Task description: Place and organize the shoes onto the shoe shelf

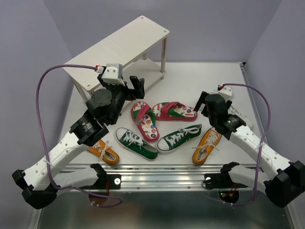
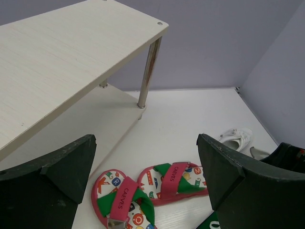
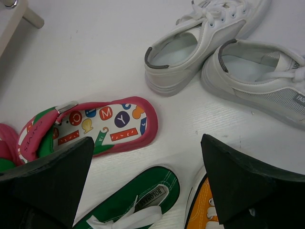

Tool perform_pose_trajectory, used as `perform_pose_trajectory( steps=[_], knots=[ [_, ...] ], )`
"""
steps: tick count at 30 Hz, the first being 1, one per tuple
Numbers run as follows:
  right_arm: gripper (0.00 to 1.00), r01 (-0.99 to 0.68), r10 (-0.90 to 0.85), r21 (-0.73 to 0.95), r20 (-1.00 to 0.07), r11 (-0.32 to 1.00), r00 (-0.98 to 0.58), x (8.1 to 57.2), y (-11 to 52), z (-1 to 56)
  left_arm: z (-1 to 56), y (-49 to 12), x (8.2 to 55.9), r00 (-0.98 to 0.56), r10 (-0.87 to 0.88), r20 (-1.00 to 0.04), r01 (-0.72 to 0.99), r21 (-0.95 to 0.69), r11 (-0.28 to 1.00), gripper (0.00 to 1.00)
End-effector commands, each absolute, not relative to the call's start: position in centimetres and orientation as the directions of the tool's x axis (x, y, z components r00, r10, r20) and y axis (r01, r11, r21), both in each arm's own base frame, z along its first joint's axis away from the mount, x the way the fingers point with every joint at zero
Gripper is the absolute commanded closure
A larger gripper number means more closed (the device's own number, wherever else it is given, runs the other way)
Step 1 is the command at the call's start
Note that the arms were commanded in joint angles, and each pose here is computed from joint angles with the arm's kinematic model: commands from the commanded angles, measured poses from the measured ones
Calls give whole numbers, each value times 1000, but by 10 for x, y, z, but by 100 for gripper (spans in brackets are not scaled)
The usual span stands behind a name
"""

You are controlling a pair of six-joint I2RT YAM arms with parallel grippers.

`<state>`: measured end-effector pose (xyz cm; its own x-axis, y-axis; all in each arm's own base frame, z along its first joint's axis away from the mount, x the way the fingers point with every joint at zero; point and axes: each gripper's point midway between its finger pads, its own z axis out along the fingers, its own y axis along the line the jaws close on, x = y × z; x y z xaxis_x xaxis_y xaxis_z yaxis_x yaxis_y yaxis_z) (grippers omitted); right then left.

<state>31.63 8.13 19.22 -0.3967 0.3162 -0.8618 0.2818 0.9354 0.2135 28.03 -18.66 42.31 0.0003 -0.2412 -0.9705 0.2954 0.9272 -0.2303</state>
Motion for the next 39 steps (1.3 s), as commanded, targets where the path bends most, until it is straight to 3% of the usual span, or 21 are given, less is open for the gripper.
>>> perform_pose_trajectory(
  steps=[1, 7, 13, 18, 22, 29, 39],
  knots=[
    [0, 309, 336, 235, -880, 922, -335, 328, 78, 204, 434, -182, 283, 27, -240, -970, 276, -224, 935, 1],
    [0, 285, 356, 263, -866, 922, -352, 328, 86, 202, 410, -201, 295, -29, -179, -983, 288, -180, 941, 1],
    [0, 248, 343, 262, -855, 933, -388, 327, 94, 194, 347, -209, 321, -188, -39, -981, 164, -70, 984, 4],
    [0, 222, 342, 274, -855, 936, -389, 331, 100, 190, 267, -231, 335, -398, 142, -906, 165, 82, 983, 7],
    [0, 217, 335, 268, -859, 939, -388, 334, 102, 193, 224, -241, 332, -483, 181, -857, 204, 90, 975, 8],
    [0, 194, 331, 275, -856, 942, -396, 333, 105, 190, 161, -256, 306, -616, 111, -780, 239, -50, 970, 10],
    [0, 172, 329, 282, -847, 944, -418, 334, 112, 185, 121, -207, 290, -631, -198, -750, -163, -121, 979, 23]
  ],
)
